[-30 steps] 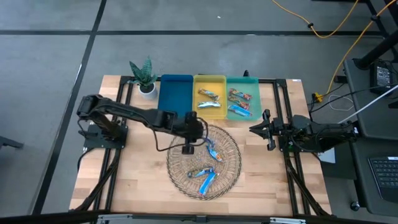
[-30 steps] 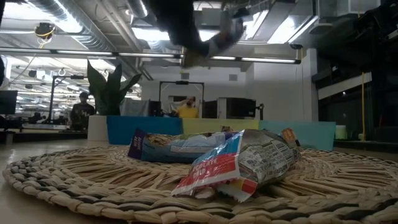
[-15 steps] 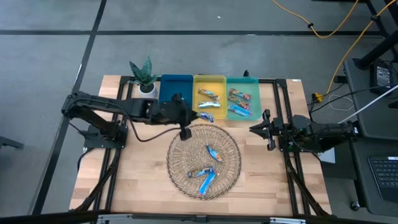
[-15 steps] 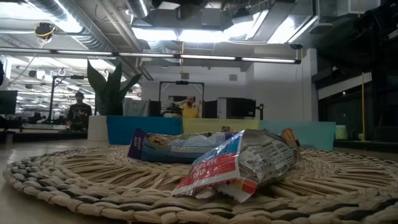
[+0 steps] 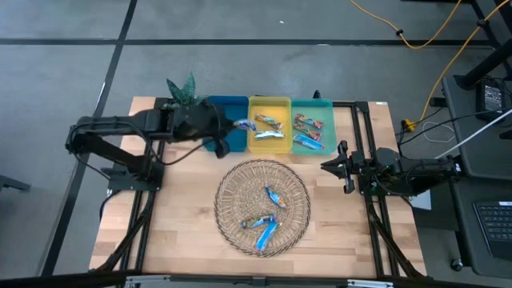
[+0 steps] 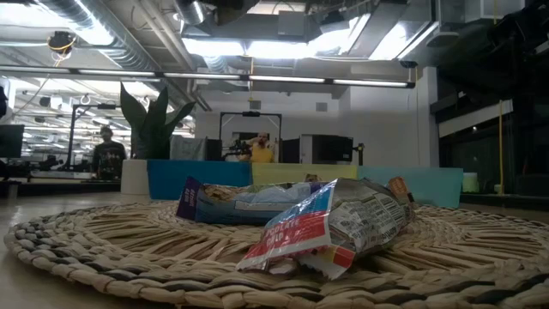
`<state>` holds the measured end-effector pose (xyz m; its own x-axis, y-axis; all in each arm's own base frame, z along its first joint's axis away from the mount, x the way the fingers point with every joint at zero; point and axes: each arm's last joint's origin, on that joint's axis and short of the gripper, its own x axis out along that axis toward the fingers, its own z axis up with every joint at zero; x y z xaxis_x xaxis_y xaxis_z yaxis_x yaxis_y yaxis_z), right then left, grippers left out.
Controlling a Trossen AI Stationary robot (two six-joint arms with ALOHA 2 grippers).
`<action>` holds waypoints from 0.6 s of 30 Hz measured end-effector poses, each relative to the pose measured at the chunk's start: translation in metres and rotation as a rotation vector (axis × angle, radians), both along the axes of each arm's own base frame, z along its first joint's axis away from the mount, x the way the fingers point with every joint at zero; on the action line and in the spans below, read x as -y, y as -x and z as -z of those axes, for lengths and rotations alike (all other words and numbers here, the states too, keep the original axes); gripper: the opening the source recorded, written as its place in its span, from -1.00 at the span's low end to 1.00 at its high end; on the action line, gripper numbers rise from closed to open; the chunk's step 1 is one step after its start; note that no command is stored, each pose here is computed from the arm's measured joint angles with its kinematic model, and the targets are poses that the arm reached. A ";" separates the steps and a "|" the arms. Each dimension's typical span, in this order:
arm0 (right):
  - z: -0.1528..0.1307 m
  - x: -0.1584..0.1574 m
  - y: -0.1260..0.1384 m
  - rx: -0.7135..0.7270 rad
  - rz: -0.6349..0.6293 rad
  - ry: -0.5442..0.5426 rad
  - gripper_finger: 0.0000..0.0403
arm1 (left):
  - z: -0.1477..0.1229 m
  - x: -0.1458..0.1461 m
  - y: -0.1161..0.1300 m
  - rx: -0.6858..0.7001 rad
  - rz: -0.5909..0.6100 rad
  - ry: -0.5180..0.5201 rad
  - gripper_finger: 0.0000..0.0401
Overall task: Pick and place Granola Bars by type
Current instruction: Put the blue granola bar into the blue bin
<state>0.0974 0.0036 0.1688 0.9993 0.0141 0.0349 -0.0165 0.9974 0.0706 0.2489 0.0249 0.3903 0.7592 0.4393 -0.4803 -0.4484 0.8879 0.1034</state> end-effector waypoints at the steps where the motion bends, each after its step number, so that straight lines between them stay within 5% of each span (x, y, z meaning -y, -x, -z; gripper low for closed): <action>1: 0.000 0.000 0.000 0.000 0.000 0.000 -0.76 | 0.000 -0.005 0.002 -0.013 -0.014 -0.009 -0.73; 18: 0.000 0.000 0.000 0.000 0.000 0.000 -0.76 | 0.016 -0.086 0.025 -0.260 -0.121 -0.065 -0.73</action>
